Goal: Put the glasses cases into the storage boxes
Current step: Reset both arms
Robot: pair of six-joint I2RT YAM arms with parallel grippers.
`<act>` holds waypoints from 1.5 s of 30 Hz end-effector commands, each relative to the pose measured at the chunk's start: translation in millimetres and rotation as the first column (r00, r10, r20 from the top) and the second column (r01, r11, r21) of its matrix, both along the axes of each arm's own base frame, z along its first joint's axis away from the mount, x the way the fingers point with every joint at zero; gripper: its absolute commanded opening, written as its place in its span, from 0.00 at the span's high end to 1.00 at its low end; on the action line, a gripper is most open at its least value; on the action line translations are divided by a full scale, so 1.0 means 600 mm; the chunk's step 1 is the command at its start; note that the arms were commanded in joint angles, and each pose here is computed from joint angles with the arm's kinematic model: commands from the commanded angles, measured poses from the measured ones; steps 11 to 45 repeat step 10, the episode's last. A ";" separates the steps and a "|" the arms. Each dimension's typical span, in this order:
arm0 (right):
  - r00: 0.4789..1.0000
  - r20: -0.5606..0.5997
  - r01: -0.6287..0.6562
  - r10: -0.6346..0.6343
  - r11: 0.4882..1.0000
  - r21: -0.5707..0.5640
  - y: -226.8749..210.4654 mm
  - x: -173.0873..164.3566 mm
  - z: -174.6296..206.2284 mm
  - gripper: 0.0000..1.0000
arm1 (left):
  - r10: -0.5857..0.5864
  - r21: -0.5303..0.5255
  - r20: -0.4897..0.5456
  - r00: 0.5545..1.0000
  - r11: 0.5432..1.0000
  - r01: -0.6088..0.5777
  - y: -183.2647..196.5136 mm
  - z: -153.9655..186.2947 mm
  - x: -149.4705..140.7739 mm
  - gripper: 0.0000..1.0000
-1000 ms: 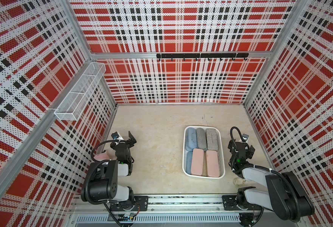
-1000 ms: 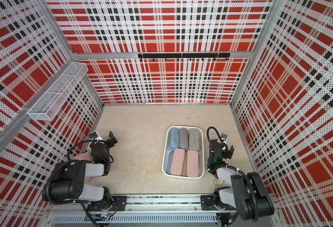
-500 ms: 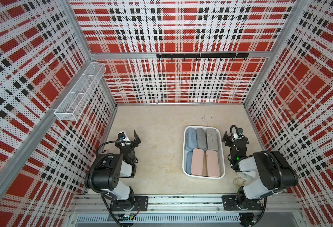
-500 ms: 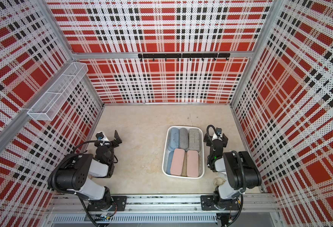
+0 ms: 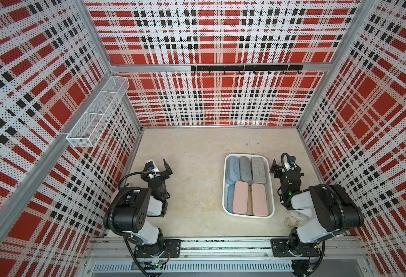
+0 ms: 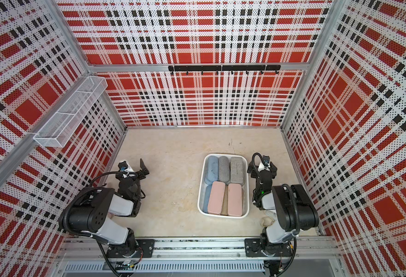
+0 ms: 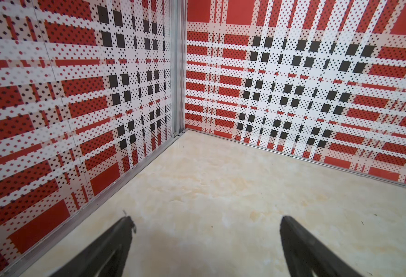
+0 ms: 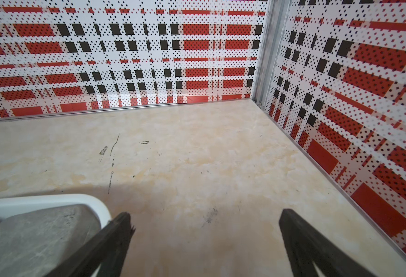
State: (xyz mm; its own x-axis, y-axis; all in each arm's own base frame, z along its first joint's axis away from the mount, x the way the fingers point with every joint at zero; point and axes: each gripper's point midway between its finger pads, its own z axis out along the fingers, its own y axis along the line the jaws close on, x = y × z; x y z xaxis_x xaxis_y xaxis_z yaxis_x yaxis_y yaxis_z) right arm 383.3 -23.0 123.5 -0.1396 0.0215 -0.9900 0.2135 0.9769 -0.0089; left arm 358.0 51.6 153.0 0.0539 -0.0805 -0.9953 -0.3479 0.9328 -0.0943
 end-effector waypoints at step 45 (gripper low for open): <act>0.999 0.035 -0.028 0.029 0.999 -0.027 0.007 0.001 0.014 0.00 | 0.005 0.008 0.026 1.000 1.000 -0.006 0.003 0.013 0.004 0.02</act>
